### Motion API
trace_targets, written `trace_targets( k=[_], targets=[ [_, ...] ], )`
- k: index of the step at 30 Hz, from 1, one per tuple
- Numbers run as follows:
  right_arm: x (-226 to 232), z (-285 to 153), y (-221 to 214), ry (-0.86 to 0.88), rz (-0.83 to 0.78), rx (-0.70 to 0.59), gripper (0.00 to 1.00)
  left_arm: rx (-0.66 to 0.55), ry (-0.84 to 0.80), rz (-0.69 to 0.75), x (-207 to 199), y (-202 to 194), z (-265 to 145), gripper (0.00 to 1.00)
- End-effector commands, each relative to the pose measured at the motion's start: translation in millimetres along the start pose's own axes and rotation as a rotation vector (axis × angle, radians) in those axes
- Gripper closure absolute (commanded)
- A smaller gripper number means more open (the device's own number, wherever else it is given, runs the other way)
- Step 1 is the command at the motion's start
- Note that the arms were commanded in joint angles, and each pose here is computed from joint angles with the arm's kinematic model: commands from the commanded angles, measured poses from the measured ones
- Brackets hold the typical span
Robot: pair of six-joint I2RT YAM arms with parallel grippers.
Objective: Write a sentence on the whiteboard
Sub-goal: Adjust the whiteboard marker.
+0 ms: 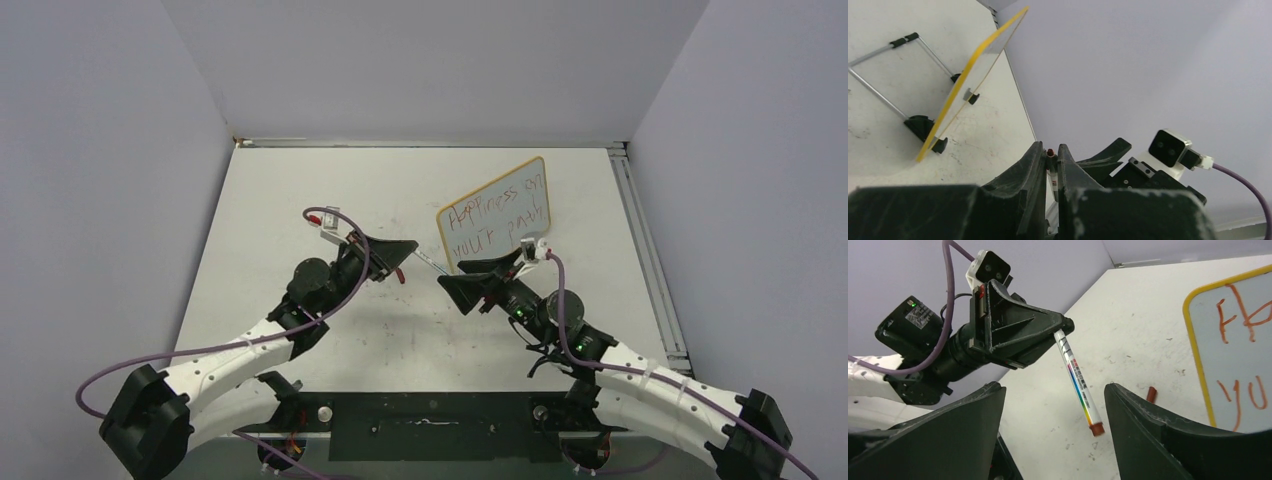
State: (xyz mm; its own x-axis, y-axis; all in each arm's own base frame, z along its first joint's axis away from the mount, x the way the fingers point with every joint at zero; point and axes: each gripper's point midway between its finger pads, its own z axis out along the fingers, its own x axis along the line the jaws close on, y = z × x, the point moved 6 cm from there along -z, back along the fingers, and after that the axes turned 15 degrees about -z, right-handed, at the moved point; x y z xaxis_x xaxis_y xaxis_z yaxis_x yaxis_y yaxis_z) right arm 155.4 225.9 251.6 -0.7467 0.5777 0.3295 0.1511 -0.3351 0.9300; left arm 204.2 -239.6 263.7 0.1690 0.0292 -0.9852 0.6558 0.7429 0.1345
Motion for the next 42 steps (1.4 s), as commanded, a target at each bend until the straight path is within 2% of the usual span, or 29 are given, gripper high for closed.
trace_targets(
  k=[1, 5, 10, 13, 19, 25, 27, 29, 35, 38, 39, 42],
  targets=[
    [-5.6, -11.4, 1.9, -0.046, -0.096, 0.118, 0.21, 0.06, -0.032, 0.084, -25.3, 13.1, -8.4, 1.0],
    [-10.0, -12.2, 8.1, -0.054, -0.185, 0.216, 0.13, 0.115, 0.019, 0.129, -22.6, 20.1, -16.3, 1.0],
    [-12.6, 0.9, 6.6, 0.13, -0.181, 0.367, 0.08, 0.248, 0.04, 0.179, -25.3, 20.3, -20.3, 1.0],
    [-10.5, 5.6, 1.7, 0.238, -0.153, 0.407, 0.1, 0.294, 0.073, 0.222, -23.1, 20.4, -21.9, 1.0],
    [-2.9, 17.5, -7.6, 0.324, -0.126, 0.42, 0.16, 0.326, 0.079, 0.229, -21.2, 18.9, -22.2, 1.0],
    [13.8, 26.7, -16.6, 0.378, -0.102, 0.402, 0.19, 0.307, 0.099, 0.222, -15.7, 20.9, -21.6, 1.0],
    [15.1, 29.5, -20.0, 0.372, -0.095, 0.405, 0.25, 0.306, 0.093, 0.217, -15.2, 21.0, -20.8, 1.0],
    [15.6, 33.1, -22.6, 0.361, -0.092, 0.408, 0.35, 0.31, 0.093, 0.214, -13.7, 20.7, -20.2, 1.0],
    [19.0, 41.5, -25.5, 0.373, -0.074, 0.395, 0.7, 0.309, 0.104, 0.205, -7.7, 20.4, -18.8, 1.0],
    [11.4, 43.4, -30.2, 0.309, -0.077, 0.42, 0.88, 0.307, 0.118, 0.213, -3.7, 21.2, -18.7, 1.0],
    [6.0, 43.7, -32.1, 0.261, -0.081, 0.437, 0.93, 0.304, 0.131, 0.223, -1.3, 22.1, -19.2, 0.96],
    [-14.3, 37.1, -42.1, 0.125, -0.094, 0.528, 0.95, 0.257, 0.212, 0.252, 13.4, 27.4, -23.1, 0.56]
  ],
)
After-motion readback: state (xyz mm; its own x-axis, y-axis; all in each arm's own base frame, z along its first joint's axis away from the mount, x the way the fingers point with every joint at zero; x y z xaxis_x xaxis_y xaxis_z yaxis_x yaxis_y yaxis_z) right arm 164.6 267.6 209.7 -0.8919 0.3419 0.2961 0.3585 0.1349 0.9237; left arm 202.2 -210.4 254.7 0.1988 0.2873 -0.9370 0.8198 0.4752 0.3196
